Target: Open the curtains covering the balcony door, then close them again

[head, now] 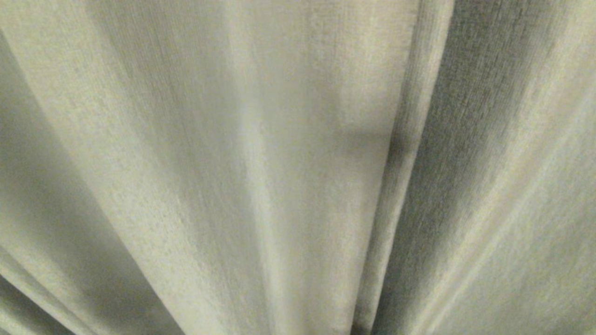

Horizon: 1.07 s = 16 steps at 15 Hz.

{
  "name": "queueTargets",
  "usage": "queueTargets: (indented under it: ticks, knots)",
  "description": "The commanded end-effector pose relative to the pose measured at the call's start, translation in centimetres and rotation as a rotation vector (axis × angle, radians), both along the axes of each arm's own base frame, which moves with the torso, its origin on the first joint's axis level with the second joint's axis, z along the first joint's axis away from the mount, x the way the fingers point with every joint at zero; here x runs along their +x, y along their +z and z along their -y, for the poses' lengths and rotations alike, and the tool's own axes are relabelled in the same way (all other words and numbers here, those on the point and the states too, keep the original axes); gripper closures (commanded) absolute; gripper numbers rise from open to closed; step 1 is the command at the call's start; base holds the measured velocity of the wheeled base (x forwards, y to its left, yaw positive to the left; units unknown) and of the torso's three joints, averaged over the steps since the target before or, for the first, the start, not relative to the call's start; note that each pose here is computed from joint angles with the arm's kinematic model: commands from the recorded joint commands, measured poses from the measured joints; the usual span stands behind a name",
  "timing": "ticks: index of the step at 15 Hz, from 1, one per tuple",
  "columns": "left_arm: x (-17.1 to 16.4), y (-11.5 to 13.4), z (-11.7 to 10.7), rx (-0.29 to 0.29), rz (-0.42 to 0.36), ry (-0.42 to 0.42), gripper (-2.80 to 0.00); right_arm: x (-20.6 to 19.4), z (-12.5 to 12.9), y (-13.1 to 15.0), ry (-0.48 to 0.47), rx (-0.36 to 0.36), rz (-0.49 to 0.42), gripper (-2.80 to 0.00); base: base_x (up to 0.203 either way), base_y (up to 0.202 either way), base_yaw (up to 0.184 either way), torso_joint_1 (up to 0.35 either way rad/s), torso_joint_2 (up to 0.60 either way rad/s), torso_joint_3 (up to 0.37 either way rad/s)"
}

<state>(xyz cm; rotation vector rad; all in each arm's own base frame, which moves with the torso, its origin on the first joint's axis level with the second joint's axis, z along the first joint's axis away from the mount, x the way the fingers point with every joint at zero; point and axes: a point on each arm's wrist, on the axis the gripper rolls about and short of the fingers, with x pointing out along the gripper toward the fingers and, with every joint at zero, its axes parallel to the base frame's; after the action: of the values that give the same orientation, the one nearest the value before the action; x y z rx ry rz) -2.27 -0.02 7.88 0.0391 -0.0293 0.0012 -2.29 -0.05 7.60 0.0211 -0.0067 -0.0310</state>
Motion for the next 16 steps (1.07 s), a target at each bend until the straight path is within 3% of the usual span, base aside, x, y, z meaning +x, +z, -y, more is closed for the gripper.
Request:
queueTargets:
  ticks: [1, 6, 16]
  knots:
    - [-0.01, 0.00, 0.00, 0.001, 0.001, 0.001, 0.00, 0.01, 0.00, 0.01, 0.000, 0.000, 0.000, 0.00, -0.193, 0.000, -0.001, 0.002, 0.00, 0.007]
    - [-0.01, 0.00, 0.00, 0.001, 0.001, 0.001, 0.00, 0.01, 0.00, 0.01, 0.000, 0.000, 0.000, 0.00, -0.156, 0.000, -0.003, 0.001, 0.00, 0.001]
    - [-0.01, 0.00, 0.00, 0.001, 0.001, 0.001, 0.00, 0.01, 0.00, 0.01, 0.000, 0.000, 0.000, 0.00, 0.000, 0.000, 0.000, 0.000, 0.00, 0.000]
